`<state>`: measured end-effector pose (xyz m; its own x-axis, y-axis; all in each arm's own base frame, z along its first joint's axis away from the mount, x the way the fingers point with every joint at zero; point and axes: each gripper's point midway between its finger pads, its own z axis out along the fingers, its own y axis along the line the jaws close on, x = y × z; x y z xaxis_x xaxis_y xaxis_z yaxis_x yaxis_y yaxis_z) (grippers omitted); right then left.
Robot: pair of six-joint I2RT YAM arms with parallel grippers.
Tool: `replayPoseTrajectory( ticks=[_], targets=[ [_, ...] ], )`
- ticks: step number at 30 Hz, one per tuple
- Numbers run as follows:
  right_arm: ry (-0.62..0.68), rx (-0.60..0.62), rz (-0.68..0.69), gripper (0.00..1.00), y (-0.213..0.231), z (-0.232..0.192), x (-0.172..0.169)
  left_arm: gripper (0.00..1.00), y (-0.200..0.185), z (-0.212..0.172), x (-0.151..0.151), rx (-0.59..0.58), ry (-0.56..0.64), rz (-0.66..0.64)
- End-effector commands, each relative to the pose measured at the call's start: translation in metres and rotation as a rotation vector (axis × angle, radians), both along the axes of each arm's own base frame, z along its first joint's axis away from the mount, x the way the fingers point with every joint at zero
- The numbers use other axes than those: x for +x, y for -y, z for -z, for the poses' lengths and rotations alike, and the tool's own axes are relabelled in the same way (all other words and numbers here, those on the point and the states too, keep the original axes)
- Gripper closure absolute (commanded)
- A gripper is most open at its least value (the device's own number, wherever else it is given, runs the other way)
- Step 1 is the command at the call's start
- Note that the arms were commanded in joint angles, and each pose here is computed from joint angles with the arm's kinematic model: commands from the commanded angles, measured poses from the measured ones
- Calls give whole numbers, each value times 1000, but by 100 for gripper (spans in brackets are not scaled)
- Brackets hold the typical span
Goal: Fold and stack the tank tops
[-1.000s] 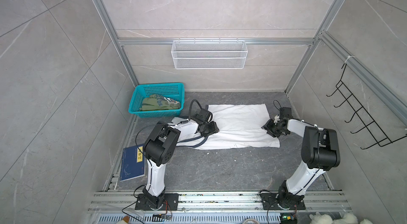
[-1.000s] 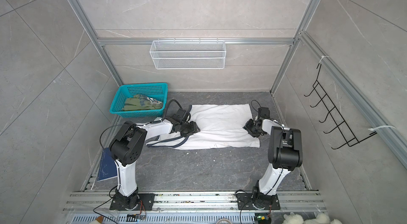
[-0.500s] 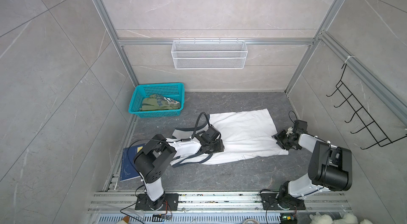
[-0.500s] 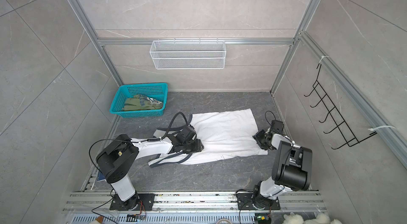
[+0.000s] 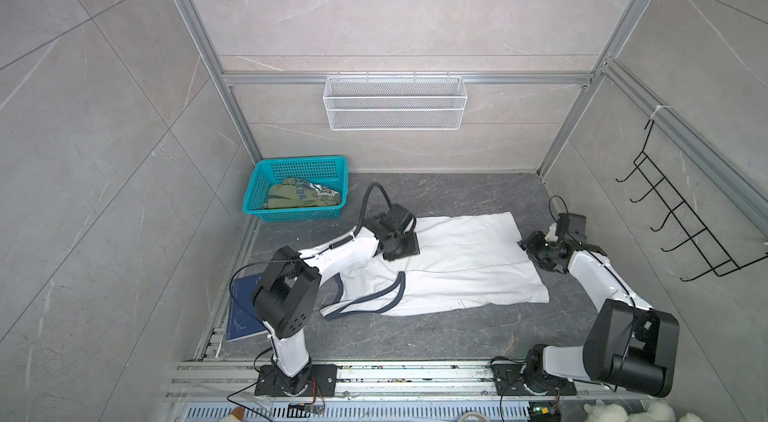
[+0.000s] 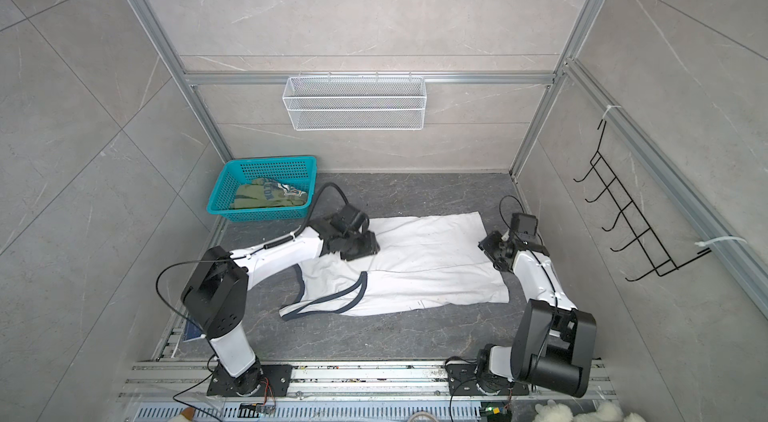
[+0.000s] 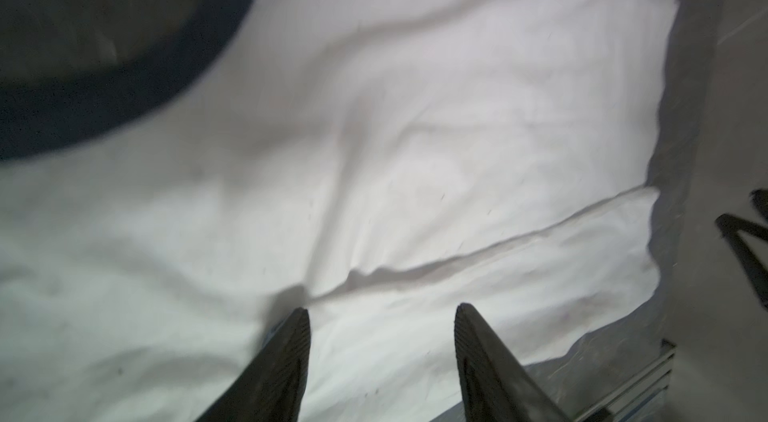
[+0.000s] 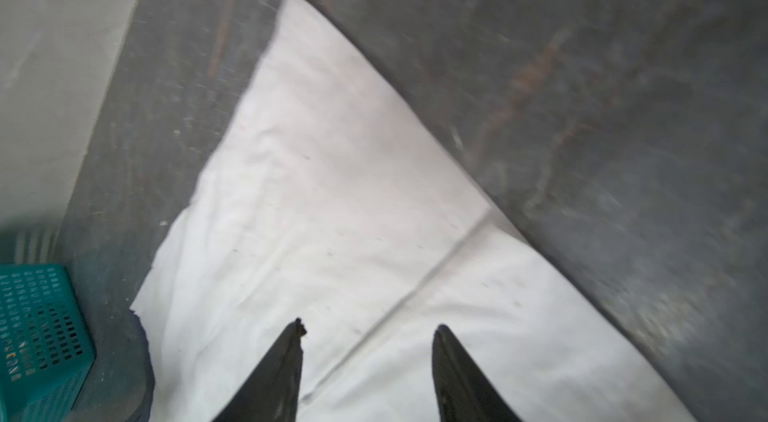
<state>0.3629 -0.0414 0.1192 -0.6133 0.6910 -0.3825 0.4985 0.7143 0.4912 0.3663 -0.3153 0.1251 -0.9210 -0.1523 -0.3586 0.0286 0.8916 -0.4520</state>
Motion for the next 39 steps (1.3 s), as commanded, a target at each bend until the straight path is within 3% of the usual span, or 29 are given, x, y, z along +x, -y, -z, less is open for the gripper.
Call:
replayPoseTrajectory(
  ticks=[1,5,9,22,39],
  targets=[
    [-3,-41,-48,43,-5,1,33,40,-29,12,44,157,15,-17],
    [-32,-46,-81,41,-2,14,66,38,-32,21,90,222,36,-35],
    [-88,-82,-99,40,6,30,84,37,-27,42,112,227,10,-31],
    [-195,-136,-79,38,28,66,136,39,-22,96,127,208,-63,0],
    [-328,-171,-119,35,32,102,161,77,-7,98,119,179,-74,14]
  ],
)
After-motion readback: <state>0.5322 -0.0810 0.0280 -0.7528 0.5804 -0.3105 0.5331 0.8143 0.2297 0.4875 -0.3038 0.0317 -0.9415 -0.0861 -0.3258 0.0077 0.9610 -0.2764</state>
